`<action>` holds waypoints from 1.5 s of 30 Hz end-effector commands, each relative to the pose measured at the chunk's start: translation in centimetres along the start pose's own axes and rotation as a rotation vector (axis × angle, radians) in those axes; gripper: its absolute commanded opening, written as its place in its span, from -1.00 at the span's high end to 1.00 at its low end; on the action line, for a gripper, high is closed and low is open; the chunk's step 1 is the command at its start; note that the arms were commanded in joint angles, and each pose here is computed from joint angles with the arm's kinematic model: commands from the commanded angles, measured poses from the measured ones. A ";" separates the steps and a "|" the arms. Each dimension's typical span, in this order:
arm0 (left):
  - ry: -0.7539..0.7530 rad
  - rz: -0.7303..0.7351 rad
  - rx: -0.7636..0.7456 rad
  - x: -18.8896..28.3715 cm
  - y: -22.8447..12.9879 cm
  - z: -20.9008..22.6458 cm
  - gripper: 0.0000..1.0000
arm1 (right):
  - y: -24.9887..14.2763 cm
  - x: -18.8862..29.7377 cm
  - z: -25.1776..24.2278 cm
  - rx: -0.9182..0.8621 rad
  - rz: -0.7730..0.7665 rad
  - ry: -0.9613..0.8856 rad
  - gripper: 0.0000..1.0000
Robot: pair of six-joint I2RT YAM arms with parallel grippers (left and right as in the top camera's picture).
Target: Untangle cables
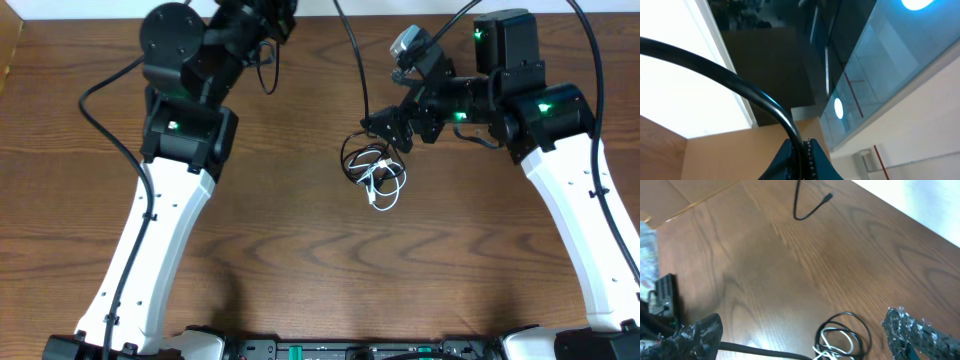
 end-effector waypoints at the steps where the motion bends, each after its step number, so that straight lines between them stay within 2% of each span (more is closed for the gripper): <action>1: -0.043 -0.017 -0.010 0.5 0.4 -1.8 0.85 | -0.1 0.4 -0.8 -0.017 0.006 -0.127 -0.99; 3: -0.042 -0.017 -0.010 0.5 0.4 -1.8 0.85 | 0.0 0.5 -1.5 -0.070 -0.001 -0.206 -0.99; 5: -0.023 -0.021 -0.014 0.5 0.4 -1.4 0.85 | 0.2 0.9 -2.9 -0.207 -0.036 -0.386 -0.99; 7: -0.007 -0.024 -0.050 0.5 0.4 -1.2 0.85 | 0.1 1.3 -3.6 -0.309 -0.062 -0.483 -0.99; 8: 0.000 -0.021 -0.047 0.5 0.4 -1.1 0.85 | 0.1 1.2 -3.5 -0.305 -0.057 -0.465 -0.99; 11: -0.004 -0.011 -0.030 0.5 0.3 -1.1 0.85 | 0.0 0.3 -0.8 -0.097 -0.001 -0.130 -0.99; 12: -0.004 -0.011 0.021 0.5 0.3 -1.1 0.85 | 0.0 0.1 -0.2 -0.055 0.000 -0.068 -0.98; 15: -0.005 -0.003 0.171 0.5 0.2 -1.2 0.85 | 0.2 -0.8 0.7 -0.026 0.001 -0.035 -0.99; 18: -0.020 -0.003 0.179 0.5 0.2 -1.4 0.85 | 0.2 -3.0 2.5 0.021 0.026 0.021 -0.99; 23: -0.020 0.001 0.180 0.5 0.2 -1.4 0.85 | 0.2 -5.6 3.3 0.028 0.041 -0.015 -0.99; 24: -0.020 0.001 0.183 0.5 0.2 -1.4 0.85 | 0.3 -6.0 3.3 0.018 0.040 -0.028 -0.93; 26: -0.019 0.001 0.183 0.5 0.2 -1.4 0.85 | 0.4 -6.5 3.1 -0.007 0.031 -0.070 -0.48; 29: -0.019 0.001 0.182 0.5 0.2 -1.4 0.85 | 0.8 -6.6 3.0 -0.029 0.003 -0.083 -0.11; 30: -0.018 0.001 0.182 0.5 0.2 -1.4 0.85 | 1.1 -6.5 3.0 -0.033 -0.011 -0.083 0.13; 33: 0.011 0.002 0.193 0.5 0.1 -0.9 0.85 | 1.4 -6.4 3.1 -0.042 -0.030 -0.080 0.66; 34: 0.032 0.003 0.201 0.5 0.1 -0.6 0.85 | 1.4 -6.4 3.1 -0.050 -0.033 -0.080 0.76; 35: 0.052 0.003 0.208 0.5 0.0 -0.2 0.85 | 1.5 -6.4 3.1 -0.058 -0.038 -0.078 0.76; 37: 0.074 0.004 0.216 0.5 0.0 0.1 0.85 | 1.6 -6.4 3.1 -0.057 -0.044 -0.075 0.28; 38: 0.076 0.004 0.217 0.5 0.0 0.1 0.85 | 1.7 -6.4 3.1 -0.053 -0.051 -0.075 -0.56; 39: 0.076 0.004 0.218 0.5 0.0 0.1 0.85 | 1.7 -6.4 3.1 -0.053 -0.052 -0.075 -0.84; 40: 0.076 0.002 0.217 0.5 0.0 0.1 0.85 | 1.9 -6.2 3.1 -0.063 -0.062 -0.074 -0.99; 45: 0.076 -0.002 0.217 0.6 0.1 0.1 0.85 | 3.0 -3.9 3.7 -0.051 -0.129 -0.020 -0.99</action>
Point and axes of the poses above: each gripper's point midway between its finger pads, its own x axis back along the fingers, its own z axis along the line the jaws close on, y = z × x, the point moved 9 cm from there along x, back along the fingers, and after that the axes turned 12 degrees about -x, right-handed, at the moved point
